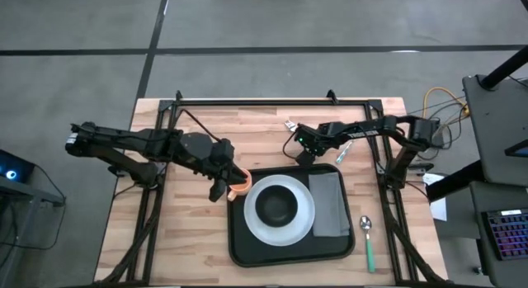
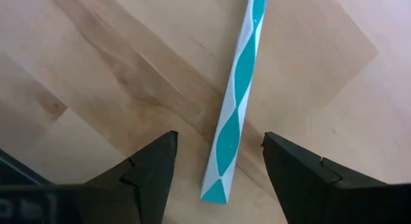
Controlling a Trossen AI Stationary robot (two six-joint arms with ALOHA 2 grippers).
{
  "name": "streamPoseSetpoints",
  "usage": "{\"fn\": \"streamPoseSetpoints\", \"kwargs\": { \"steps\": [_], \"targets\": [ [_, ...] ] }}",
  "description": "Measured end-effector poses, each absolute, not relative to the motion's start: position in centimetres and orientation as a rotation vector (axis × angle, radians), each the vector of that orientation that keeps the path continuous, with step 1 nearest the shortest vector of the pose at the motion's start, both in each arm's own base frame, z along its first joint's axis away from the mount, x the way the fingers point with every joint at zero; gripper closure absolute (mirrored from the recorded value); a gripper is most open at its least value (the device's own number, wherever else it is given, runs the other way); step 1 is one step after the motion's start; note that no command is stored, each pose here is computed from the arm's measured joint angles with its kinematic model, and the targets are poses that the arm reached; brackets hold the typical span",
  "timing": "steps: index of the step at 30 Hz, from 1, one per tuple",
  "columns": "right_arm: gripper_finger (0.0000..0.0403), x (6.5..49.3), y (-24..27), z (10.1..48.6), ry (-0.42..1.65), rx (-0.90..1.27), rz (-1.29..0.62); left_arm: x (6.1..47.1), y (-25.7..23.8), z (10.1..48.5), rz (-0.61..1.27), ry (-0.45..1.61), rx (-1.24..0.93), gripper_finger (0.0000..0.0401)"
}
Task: Set up tray
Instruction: Put the white fork to the right of the white plate on the gray napkin
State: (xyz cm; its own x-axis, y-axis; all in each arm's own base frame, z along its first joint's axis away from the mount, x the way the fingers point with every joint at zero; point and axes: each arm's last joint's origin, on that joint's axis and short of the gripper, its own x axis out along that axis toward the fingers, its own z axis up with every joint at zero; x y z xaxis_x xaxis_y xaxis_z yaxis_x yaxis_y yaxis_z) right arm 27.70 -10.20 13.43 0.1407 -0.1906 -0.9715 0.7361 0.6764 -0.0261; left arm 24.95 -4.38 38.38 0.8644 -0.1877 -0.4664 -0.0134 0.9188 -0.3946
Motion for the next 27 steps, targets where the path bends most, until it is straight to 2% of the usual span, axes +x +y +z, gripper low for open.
{"fn": "streamPoseSetpoints", "kwargs": {
  "steps": [3, 6, 9, 14, 17, 21, 27],
  "targets": [
    [0.0189, 27.6, -10.5, 13.5, 1.249, 0.557, -0.746, 24.9, -4.4, 38.4, -0.101, 0.524, -0.406, 0.0342],
    [0.0217, 27.5, -10.7, 13.4, 1.243, 0.628, -0.742, 24.8, -4.4, 38.5, -0.105, 0.522, -0.408, 0.0342],
    [0.0265, 27.4, -10.8, 13.4, 1.238, 0.679, -0.738, 24.8, -4.4, 38.6, -0.106, 0.519, -0.408, 0.0342],
    [0.0368, 27.2, -10.9, 13.7, 1.225, 0.7, -0.752, 24.7, -4.4, 38.9, -0.11, 0.507, -0.401, 0.0342],
    [0.0371, 27.0, -10.8, 15.3, 1.208, 0.697, -0.753, 24.7, -4.3, 39.4, -0.113, 0.491, -0.391, 0.0342],
    [0.0371, 26.7, -10.7, 19.4, 1.123, 0.677, -0.722, 24.7, -3.9, 39.9, -0.102, 0.461, -0.384, 0.0342],
    [0.0371, 25.2, -8.3, 29.2, 0.818, 0.629, -0.463, 25.0, -3.9, 41.2, -0.156, 0.316, -0.259, 0.0342]
  ]
}}
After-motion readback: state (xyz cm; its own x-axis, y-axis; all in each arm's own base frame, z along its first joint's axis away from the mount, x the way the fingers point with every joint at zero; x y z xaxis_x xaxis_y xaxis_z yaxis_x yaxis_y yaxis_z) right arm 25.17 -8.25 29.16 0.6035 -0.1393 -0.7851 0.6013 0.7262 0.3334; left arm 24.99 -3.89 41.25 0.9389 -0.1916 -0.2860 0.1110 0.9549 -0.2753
